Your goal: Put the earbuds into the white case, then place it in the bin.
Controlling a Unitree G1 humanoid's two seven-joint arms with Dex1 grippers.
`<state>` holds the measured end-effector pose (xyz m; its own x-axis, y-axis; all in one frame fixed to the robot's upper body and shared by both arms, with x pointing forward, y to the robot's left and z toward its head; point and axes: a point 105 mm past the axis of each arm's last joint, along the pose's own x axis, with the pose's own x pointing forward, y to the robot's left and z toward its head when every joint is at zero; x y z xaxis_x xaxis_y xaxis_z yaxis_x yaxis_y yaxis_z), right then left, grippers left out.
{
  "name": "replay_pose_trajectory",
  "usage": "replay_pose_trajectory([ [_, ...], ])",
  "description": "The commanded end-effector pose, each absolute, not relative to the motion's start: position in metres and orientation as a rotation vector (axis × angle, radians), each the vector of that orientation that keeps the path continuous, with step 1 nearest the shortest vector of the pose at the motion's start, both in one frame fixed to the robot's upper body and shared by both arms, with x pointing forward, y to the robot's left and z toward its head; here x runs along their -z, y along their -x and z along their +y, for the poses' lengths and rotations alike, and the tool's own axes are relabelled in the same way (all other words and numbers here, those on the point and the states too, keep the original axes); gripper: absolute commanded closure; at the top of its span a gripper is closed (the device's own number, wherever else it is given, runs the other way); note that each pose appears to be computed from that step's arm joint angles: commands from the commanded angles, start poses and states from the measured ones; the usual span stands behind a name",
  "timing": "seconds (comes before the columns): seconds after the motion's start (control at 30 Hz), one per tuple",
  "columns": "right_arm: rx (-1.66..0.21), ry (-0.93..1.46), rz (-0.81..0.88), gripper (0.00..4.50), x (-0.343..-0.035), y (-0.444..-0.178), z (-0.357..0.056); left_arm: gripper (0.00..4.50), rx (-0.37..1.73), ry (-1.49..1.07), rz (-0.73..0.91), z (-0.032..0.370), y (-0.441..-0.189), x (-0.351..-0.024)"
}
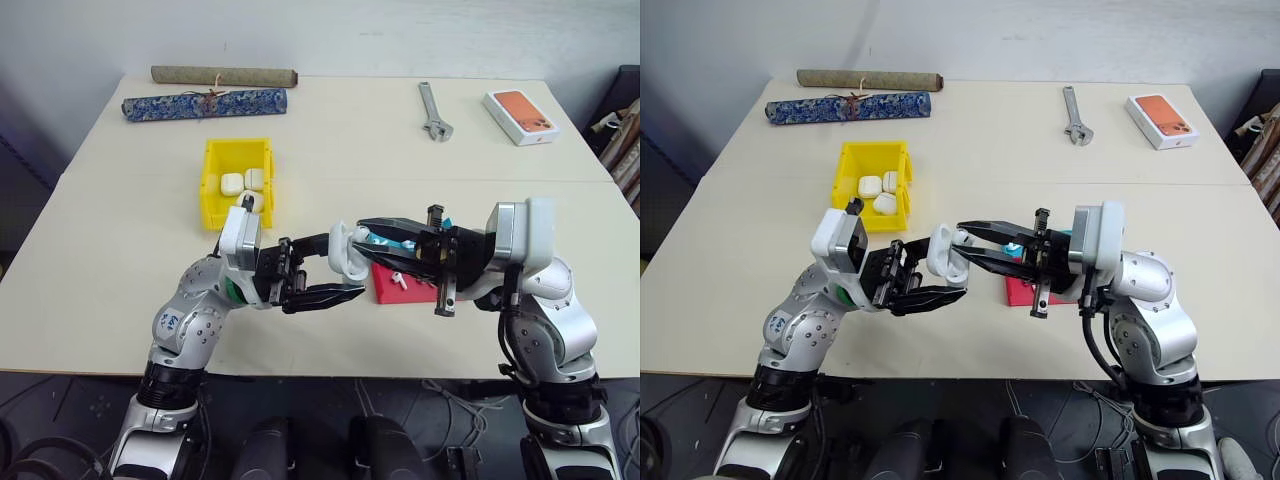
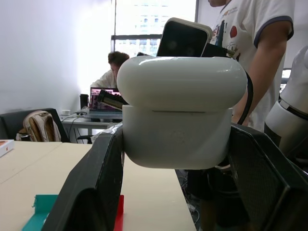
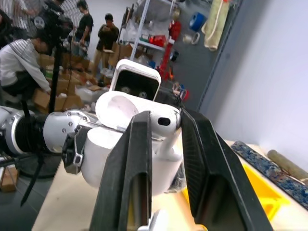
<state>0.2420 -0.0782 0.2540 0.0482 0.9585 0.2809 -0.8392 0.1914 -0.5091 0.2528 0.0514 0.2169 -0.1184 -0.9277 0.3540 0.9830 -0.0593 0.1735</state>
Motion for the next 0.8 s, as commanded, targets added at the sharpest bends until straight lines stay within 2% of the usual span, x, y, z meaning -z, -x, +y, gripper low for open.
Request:
replay_pose_trajectory([
  [0.03,-1.414,0.249,-0.571,4.05,-0.237,-0.245,-0.077,1.71,1.667,0.133,-0.514,0.049,-0.243,-0.233],
  [0.17,-1.461,0.196,-0.492,4.05,-0.227,-0.244,-0.076,1.71,1.662,0.128,-0.521,0.048,-0.243,-0.233],
  [0.23,-1.461,0.191,-0.516,3.33,-0.228,-0.242,-0.077,1.71,1.661,0.125,-0.523,0.048,-0.243,-0.234],
  [0.27,-1.463,0.187,-0.526,3.18,-0.231,-0.239,-0.079,1.71,1.658,0.123,-0.522,0.048,-0.243,-0.233],
  [0.33,-1.427,0.179,-0.571,2.50,-0.242,-0.236,-0.090,1.71,1.637,0.118,-0.512,0.051,-0.245,-0.231],
  [0.37,-1.407,0.191,-0.572,2.27,-0.247,-0.235,-0.101,1.71,1.625,0.111,-0.498,0.054,-0.247,-0.228],
  [0.5,-1.234,0.217,-0.496,0.90,-0.259,-0.238,-0.151,1.71,1.564,0.083,-0.432,0.071,-0.252,-0.210],
  [0.6,-1.057,0.329,-0.354,0.04,-0.242,-0.242,-0.209,1.71,1.508,0.054,-0.385,0.086,-0.253,-0.197],
  [0.8,-0.666,0.454,-0.031,0.04,-0.180,-0.238,-0.338,1.71,1.411,0.049,-0.351,0.104,-0.255,-0.187],
])
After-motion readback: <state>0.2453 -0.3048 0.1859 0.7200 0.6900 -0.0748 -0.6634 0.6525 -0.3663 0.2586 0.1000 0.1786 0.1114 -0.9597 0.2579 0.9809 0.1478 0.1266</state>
